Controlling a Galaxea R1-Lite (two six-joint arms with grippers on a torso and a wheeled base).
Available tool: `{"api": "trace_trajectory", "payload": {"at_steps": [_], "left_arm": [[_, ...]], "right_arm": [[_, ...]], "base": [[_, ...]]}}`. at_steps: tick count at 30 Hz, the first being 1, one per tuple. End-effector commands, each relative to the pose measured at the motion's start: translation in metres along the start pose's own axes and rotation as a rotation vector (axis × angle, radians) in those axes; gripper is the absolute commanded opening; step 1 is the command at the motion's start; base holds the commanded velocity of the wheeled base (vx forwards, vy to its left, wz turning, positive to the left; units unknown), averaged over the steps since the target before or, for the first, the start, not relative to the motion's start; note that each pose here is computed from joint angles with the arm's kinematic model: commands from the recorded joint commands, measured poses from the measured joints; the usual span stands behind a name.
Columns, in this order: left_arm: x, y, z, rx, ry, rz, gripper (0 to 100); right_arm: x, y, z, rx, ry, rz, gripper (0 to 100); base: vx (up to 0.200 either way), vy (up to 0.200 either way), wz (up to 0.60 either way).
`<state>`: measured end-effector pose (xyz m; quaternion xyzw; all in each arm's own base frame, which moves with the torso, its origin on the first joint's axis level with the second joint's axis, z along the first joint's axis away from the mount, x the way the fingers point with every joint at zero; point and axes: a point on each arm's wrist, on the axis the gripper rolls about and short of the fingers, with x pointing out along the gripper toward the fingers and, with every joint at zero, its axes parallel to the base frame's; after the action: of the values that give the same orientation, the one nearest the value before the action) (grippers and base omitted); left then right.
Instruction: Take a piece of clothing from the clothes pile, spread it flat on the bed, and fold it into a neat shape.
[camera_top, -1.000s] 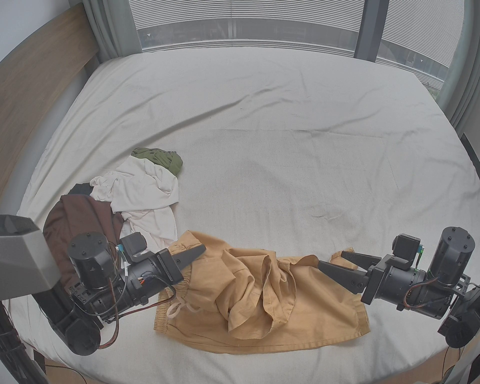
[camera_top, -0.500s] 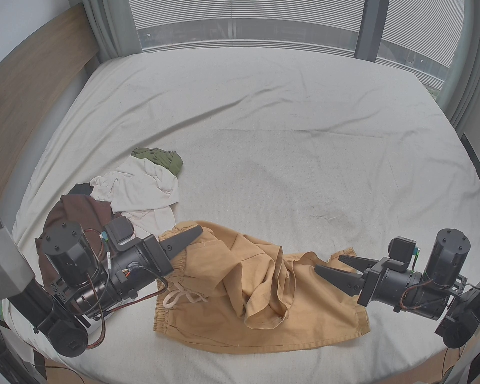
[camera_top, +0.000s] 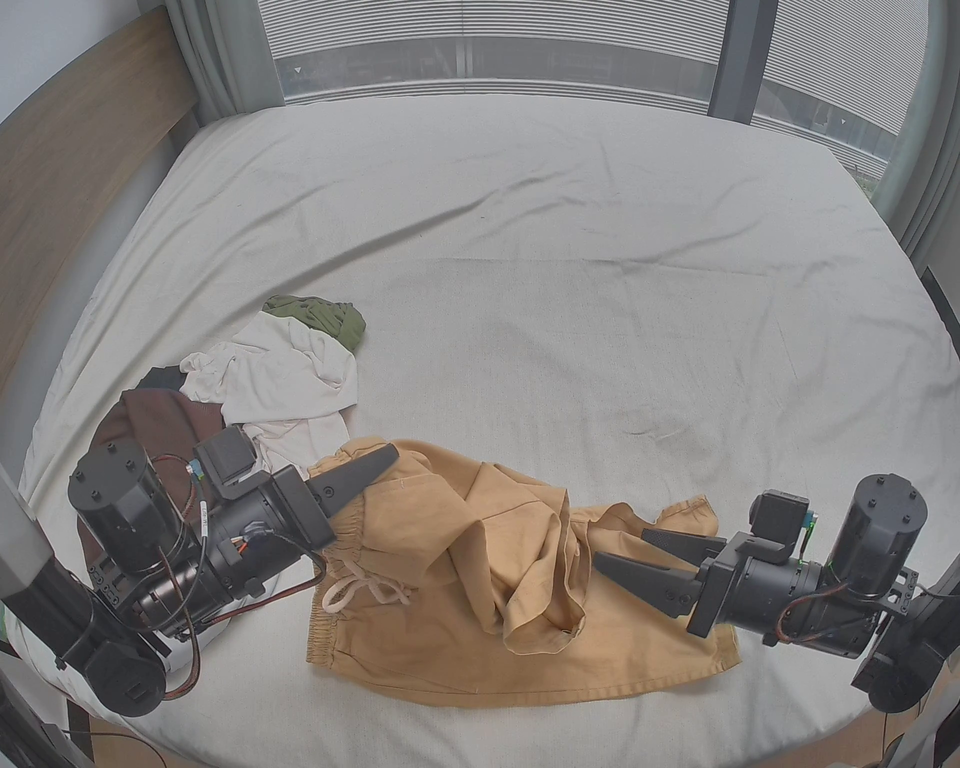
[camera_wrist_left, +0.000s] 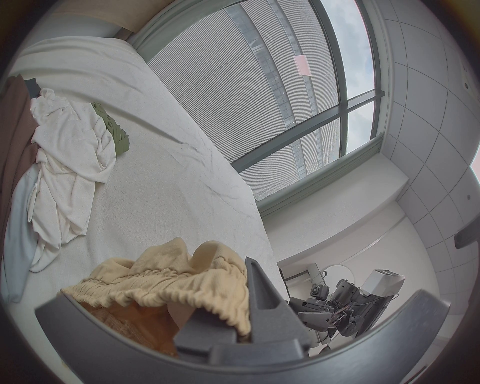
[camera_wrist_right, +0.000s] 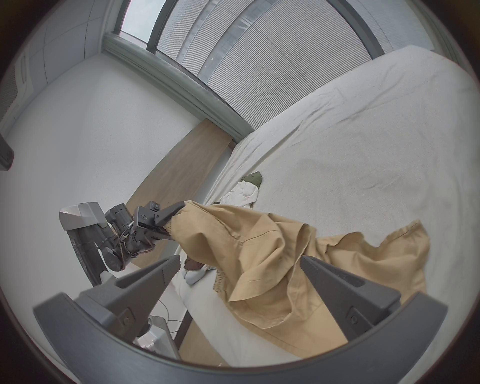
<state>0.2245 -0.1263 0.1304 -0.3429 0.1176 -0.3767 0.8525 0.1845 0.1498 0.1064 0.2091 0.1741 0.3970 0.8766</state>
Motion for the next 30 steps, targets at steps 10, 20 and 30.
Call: {"api": "trace_trajectory", "payload": {"at_steps": [10, 20, 30], "left_arm": [[0.000, 0.020, -0.006, -0.022, 0.022, 0.077, 0], [-0.003, 0.028, 0.002, -0.019, -0.010, 0.108, 0], [0.000, 0.035, -0.003, -0.016, 0.010, 0.132, 0]], "right_arm": [[0.048, -0.013, -0.023, 0.259, 0.072, -0.002, 100], [0.069, -0.015, -0.035, 0.337, 0.113, 0.012, 100], [0.081, -0.013, -0.060, 0.343, 0.199, 0.004, 100]], "base": [[0.000, 0.000, 0.00], [0.000, 0.000, 0.00], [0.000, 0.000, 0.00]]}}
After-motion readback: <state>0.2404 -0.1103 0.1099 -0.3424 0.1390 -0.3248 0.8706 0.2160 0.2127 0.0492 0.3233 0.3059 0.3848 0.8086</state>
